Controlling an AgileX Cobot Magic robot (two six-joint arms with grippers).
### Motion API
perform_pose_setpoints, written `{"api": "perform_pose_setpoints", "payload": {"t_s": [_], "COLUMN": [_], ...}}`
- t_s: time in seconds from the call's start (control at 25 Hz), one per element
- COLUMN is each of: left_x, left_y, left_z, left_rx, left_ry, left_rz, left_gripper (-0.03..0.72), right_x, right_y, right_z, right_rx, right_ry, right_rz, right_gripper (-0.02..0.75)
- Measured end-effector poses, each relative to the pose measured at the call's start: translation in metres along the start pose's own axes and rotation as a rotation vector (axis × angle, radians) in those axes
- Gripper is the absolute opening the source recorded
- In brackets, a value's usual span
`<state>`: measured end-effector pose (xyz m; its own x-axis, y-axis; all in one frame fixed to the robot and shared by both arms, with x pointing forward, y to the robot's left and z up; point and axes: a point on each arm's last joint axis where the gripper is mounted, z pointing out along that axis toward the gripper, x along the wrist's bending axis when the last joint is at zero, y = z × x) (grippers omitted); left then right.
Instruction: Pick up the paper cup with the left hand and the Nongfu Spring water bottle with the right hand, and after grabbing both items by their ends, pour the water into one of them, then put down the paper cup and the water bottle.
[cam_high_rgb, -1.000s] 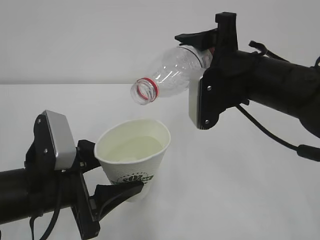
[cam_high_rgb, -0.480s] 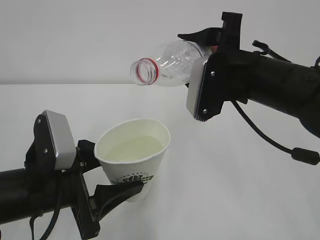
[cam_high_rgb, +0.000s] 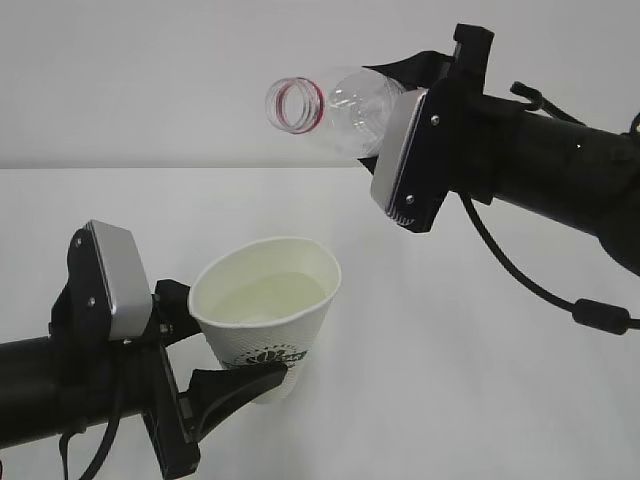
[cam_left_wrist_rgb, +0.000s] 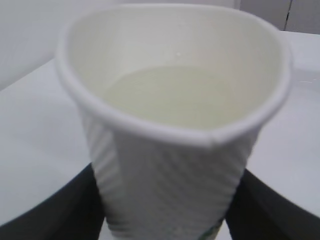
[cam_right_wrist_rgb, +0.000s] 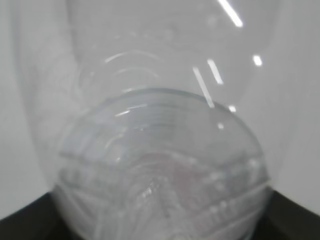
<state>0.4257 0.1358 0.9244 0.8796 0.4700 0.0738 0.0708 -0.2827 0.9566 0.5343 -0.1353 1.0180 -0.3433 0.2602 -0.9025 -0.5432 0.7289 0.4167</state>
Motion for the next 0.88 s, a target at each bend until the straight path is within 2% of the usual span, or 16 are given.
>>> {"api": "perform_pose_setpoints", "payload": {"t_s": [0.88], "left_x": [0.0000], "left_y": [0.0000], "left_z": [0.0000], "left_rx": [0.000], "left_ry": [0.000], "left_rz": [0.000], "left_gripper": [0.499], "right_x": [-0.0001], "right_y": [-0.0001], "right_z": [0.0000], "right_rx": [0.001], "right_ry": [-0.002], "right_rz": [0.447], "right_gripper": [0.503]}}
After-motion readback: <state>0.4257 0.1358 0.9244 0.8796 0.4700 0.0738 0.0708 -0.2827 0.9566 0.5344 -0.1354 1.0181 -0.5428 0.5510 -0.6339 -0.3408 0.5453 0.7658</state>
